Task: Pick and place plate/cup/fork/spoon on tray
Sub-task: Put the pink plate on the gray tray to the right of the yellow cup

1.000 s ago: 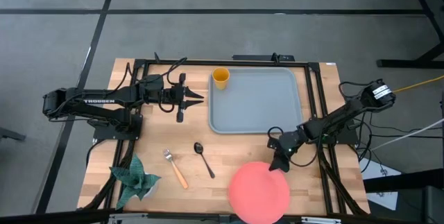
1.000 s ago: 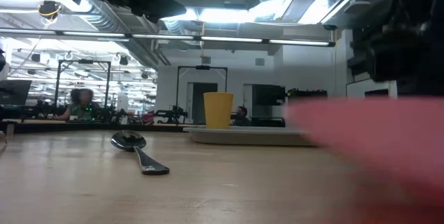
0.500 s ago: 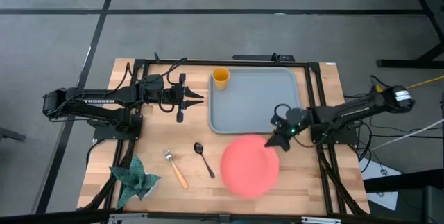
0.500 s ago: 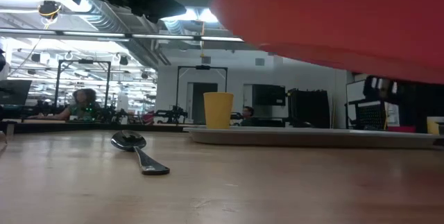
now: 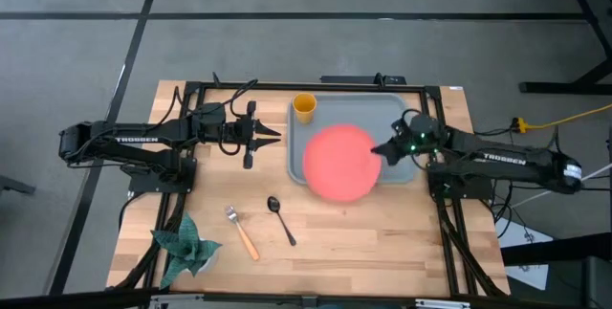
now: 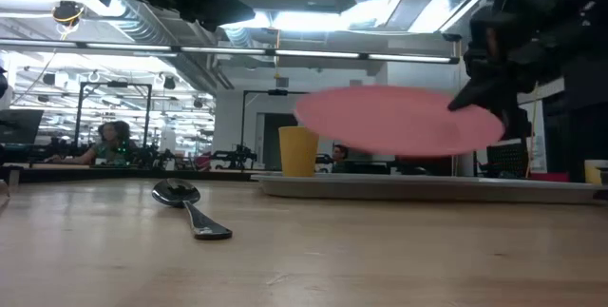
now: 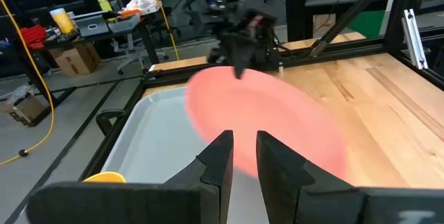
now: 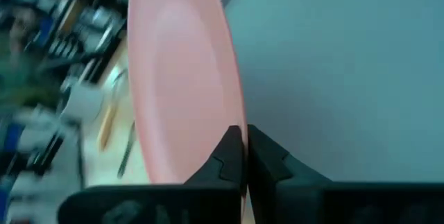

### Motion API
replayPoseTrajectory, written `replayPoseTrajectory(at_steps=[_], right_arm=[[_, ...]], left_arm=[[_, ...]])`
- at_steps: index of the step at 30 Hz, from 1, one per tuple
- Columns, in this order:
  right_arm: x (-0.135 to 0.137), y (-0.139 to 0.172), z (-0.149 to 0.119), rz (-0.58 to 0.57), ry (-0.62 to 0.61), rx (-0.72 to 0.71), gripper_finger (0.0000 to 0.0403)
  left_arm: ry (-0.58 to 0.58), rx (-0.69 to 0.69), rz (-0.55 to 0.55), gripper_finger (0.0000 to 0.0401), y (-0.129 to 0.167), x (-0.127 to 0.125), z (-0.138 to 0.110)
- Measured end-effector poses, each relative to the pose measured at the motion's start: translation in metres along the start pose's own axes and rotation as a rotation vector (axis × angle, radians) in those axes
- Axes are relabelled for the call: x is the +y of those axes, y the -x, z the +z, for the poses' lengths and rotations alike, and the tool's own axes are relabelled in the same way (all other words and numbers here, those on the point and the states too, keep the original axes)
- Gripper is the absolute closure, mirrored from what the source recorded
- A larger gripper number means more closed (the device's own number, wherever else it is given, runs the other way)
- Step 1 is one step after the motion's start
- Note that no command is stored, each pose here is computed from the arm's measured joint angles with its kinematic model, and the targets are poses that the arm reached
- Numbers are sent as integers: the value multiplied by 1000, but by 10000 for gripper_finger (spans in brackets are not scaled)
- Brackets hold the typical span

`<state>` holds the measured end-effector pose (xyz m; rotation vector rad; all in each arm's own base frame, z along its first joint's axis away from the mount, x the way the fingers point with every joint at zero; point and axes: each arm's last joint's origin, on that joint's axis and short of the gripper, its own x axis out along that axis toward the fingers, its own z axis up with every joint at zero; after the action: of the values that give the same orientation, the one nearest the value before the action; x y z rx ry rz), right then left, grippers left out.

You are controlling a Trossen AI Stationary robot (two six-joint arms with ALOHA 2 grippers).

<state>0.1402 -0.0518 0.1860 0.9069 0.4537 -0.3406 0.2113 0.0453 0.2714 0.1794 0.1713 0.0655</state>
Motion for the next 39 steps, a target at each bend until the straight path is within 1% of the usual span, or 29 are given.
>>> replayPoseTrajectory(at_steps=[3,5,9,12,14,19,22,25,31,34,38,39], right_arm=[[-10,3,9,-68,-60,-76,400],[-19,5,14,-140,-120,-116,400],[-36,11,15,-293,-201,-148,400],[-43,14,16,-369,-247,-193,398],[-44,15,19,-378,-255,-217,391],[-46,15,18,-383,-260,-201,376],[-46,14,17,-365,-262,-177,373],[-46,13,17,-364,-229,-157,371],[-46,13,18,-361,-216,-159,369],[-46,13,18,-359,-253,-165,369],[-46,13,17,-356,-348,-177,369],[-46,13,17,-358,-350,-175,369]], left_arm=[[21,0,0,342,0,0,0],[23,0,1,342,0,0,0],[24,0,3,342,0,0,0],[23,1,7,342,0,0,0],[19,1,7,342,0,0,0],[17,-5,8,342,0,0,1],[16,-10,11,342,0,1,1],[15,-11,11,342,0,1,1],[15,-10,12,342,0,1,1],[15,-11,11,342,0,1,1],[15,-11,11,342,0,0,1],[15,-11,11,342,0,1,1]])
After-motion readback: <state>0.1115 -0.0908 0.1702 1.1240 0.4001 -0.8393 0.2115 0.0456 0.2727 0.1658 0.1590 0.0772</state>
